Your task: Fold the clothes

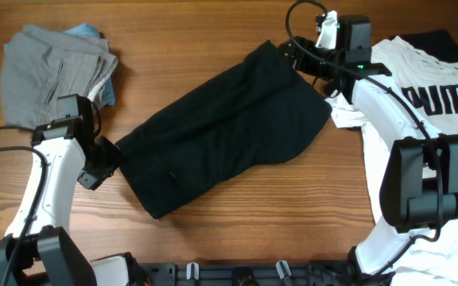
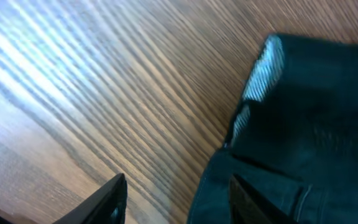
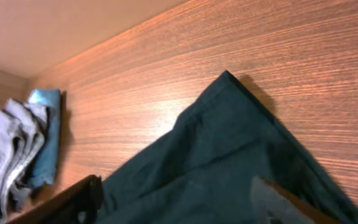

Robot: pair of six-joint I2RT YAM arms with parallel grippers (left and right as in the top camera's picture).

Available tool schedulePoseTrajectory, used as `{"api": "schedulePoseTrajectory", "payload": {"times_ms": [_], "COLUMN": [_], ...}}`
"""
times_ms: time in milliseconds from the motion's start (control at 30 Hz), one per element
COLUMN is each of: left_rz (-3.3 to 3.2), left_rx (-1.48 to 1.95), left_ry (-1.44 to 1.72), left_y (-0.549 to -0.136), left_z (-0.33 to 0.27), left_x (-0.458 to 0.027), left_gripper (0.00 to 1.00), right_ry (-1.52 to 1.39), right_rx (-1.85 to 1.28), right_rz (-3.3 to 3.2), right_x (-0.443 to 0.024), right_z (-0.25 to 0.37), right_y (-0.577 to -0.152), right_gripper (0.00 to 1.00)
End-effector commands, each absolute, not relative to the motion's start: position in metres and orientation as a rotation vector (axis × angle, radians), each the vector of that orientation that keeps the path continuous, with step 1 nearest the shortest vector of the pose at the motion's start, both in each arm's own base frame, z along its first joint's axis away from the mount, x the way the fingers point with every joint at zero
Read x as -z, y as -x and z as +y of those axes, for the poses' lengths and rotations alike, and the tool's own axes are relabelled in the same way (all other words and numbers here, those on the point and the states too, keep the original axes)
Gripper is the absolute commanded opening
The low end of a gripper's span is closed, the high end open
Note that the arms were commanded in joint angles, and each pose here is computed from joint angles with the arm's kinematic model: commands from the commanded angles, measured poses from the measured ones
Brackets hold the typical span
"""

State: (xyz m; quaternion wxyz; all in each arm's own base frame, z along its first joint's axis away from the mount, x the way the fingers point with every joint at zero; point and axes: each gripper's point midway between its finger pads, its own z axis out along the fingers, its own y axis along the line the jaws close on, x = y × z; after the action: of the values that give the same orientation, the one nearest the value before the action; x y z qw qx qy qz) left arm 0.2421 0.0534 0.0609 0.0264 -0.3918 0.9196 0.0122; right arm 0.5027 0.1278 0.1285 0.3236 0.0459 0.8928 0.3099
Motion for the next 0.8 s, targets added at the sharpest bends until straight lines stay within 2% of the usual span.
{"api": "schedulePoseTrajectory", "payload": {"times_ms": [0,33,67,100,133,200,300,467,533,633,700,767], "left_rz": [2.953,2.964,2.971,2.980,2.989,2.991,2.971,2.937,2.929,2.928,2.937,2.946], "left_rx": [0.147,0.171,0.181,0.214,0.265,0.352,0.485,0.605,0.603,0.611,0.615,0.618], "left_ry": [0.963,0.928,0.918,0.877,0.801,0.682,0.539,0.402,0.382,0.346,0.313,0.266], "left_y": [-0.245,-0.246,-0.245,-0.246,-0.249,-0.254,-0.261,-0.267,-0.269,-0.270,-0.269,-0.269], "left_z": [0.034,0.031,0.029,0.026,0.021,0.012,-0.003,-0.016,-0.016,-0.020,-0.026,-0.034], "left_x": [-0.060,-0.060,-0.060,-0.061,-0.062,-0.064,-0.069,-0.074,-0.075,-0.075,-0.075,-0.075], "left_gripper": [0.47,0.43,0.30,0.17,0.10,0.05,0.04,0.06,0.07,0.11,0.17,0.26], "right_ry": [-0.100,-0.122,-0.167,-0.200,-0.228,-0.264,-0.400,-0.816,-0.738,-0.391,-0.213,-0.129], "right_rx": [-0.772,-0.773,-0.772,-0.769,-0.757,-0.706,-0.718,-0.969,-1.071,-1.318,-1.351,-1.329], "right_rz": [2.396,2.451,2.555,2.638,2.707,2.786,2.764,2.557,2.410,2.053,1.930,1.980], "right_x": [-0.117,-0.108,-0.093,-0.081,-0.070,-0.049,-0.023,0.003,-0.004,-0.077,-0.119,-0.123], "right_z": [0.123,0.122,0.120,0.119,0.118,0.115,0.128,0.180,0.198,0.225,0.224,0.215], "right_y": [-0.498,-0.489,-0.470,-0.453,-0.439,-0.419,-0.413,-0.444,-0.473,-0.511,-0.518,-0.514], "right_gripper": [0.60,0.54,0.39,0.29,0.19,0.07,0.05,0.06,0.06,0.04,0.05,0.06]}}
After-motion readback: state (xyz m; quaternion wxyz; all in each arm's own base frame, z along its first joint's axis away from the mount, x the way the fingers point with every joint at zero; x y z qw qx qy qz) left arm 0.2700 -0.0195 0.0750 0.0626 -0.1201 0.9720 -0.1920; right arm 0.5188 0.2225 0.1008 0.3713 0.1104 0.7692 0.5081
